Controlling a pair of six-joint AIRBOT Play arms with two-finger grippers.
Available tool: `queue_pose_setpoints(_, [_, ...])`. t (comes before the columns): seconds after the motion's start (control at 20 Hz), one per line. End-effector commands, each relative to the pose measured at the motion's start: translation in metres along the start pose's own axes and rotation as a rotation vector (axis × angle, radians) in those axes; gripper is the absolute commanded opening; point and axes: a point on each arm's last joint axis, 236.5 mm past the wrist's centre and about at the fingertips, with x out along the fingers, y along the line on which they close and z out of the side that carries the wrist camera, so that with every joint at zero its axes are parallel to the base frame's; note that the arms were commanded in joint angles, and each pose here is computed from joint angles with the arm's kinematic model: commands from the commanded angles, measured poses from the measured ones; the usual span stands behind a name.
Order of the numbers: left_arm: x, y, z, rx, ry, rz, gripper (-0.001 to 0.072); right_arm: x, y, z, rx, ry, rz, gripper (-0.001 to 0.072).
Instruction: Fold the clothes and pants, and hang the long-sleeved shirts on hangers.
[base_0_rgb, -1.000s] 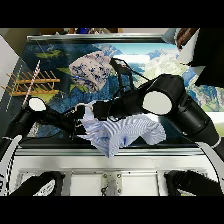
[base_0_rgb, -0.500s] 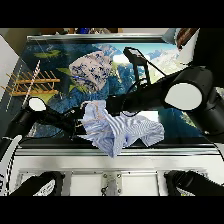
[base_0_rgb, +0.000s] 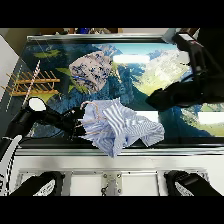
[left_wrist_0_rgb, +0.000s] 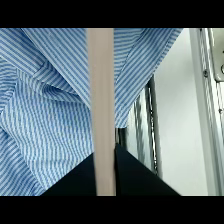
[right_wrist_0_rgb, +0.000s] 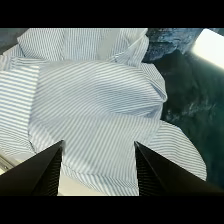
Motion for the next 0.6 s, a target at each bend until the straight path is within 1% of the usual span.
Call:
queue_pose_setpoints(0.0, [0.000, 0.000, 0.000, -0.001, 0.000, -0.002, 0.0015, -0.011, -0.029, -0.022, 0.026, -0.038, 0.047, 0.0494])
queue_pose_setpoints(0.2, [0.000, 0.000, 0.000, 0.000, 0.000, -0.002, 0.0015, -0.007, -0.058, -0.013, 0.237, -0.163, 0.144, 0.0494])
queue_pose_setpoints(0.4, [0.000, 0.000, 0.000, 0.000, 0.001, -0.001, 0.0015, -0.009, -0.067, -0.004, 0.305, -0.202, 0.163, 0.0495])
queue_pose_setpoints(0.45, [0.000, 0.000, 0.000, 0.000, 0.001, -0.001, 0.0015, -0.010, -0.070, 0.002, 0.204, -0.239, 0.142, 0.0494])
queue_pose_setpoints(0.5, [0.000, 0.000, 0.000, 0.000, 0.001, -0.002, 0.0016, -0.010, -0.071, 0.004, 0.048, -0.269, 0.136, 0.0494])
queue_pose_setpoints(0.55, [0.000, -0.001, 0.000, 0.000, 0.001, -0.003, 0.0015, -0.011, -0.070, 0.002, -0.003, -0.289, 0.166, 0.0493])
